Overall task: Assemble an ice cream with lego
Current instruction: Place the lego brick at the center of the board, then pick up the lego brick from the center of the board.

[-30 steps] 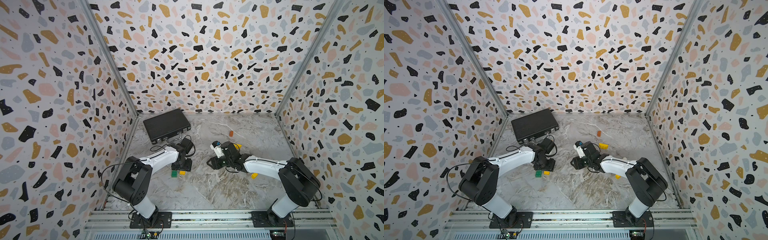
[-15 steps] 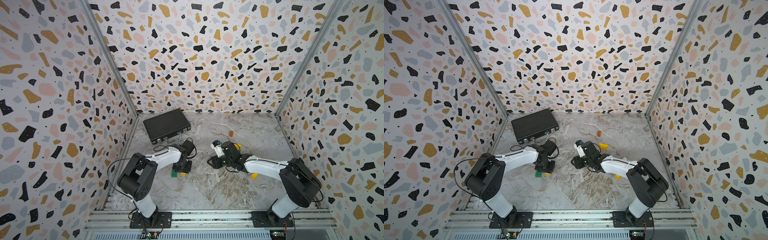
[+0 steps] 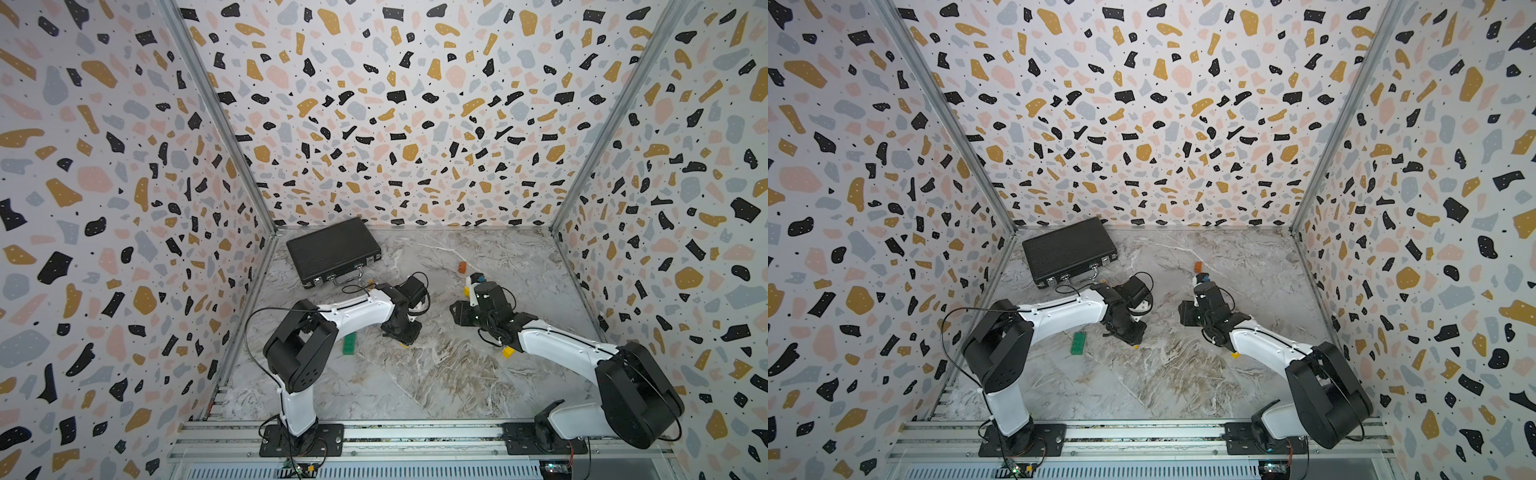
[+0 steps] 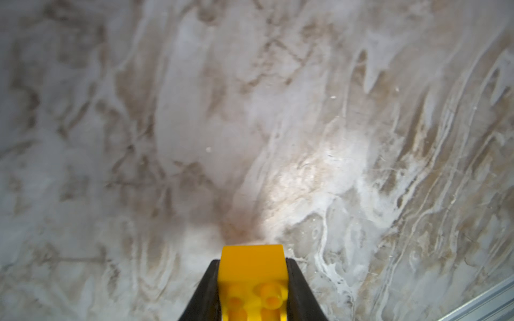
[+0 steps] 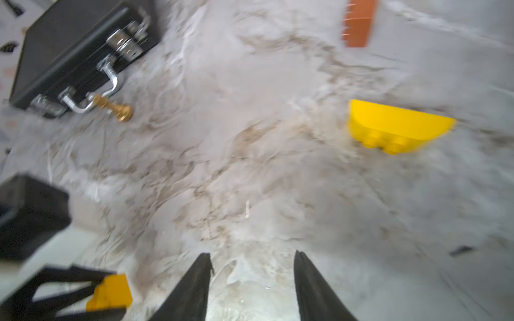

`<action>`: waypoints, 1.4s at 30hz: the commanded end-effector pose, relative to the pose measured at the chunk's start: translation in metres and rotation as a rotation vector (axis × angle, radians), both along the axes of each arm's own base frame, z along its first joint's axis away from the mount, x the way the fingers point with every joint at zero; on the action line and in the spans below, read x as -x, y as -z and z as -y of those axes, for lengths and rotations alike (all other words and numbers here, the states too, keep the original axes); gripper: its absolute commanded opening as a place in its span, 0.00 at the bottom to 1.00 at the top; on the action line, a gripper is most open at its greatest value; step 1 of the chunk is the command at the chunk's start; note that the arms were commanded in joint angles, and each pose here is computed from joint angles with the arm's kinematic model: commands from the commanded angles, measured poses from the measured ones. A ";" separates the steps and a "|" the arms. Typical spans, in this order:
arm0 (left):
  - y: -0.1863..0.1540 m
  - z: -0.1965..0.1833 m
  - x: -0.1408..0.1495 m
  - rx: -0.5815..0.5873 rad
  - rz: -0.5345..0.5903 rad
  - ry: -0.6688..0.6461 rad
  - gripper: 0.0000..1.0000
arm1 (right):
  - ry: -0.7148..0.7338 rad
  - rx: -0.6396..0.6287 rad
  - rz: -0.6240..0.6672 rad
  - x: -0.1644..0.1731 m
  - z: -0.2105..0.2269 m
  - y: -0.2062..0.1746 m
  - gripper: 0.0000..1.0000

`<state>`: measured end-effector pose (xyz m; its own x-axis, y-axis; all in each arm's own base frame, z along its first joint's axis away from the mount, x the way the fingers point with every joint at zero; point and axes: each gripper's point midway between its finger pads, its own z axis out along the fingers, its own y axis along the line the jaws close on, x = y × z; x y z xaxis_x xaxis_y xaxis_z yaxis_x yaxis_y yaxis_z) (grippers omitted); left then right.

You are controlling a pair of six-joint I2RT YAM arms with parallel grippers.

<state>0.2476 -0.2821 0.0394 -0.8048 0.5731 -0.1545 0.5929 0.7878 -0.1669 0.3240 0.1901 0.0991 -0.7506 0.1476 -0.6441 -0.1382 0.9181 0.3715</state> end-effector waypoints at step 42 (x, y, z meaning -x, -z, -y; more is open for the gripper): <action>-0.146 -0.082 -0.031 0.239 0.458 -0.336 0.99 | 0.219 0.252 -0.384 -0.174 0.047 0.002 0.76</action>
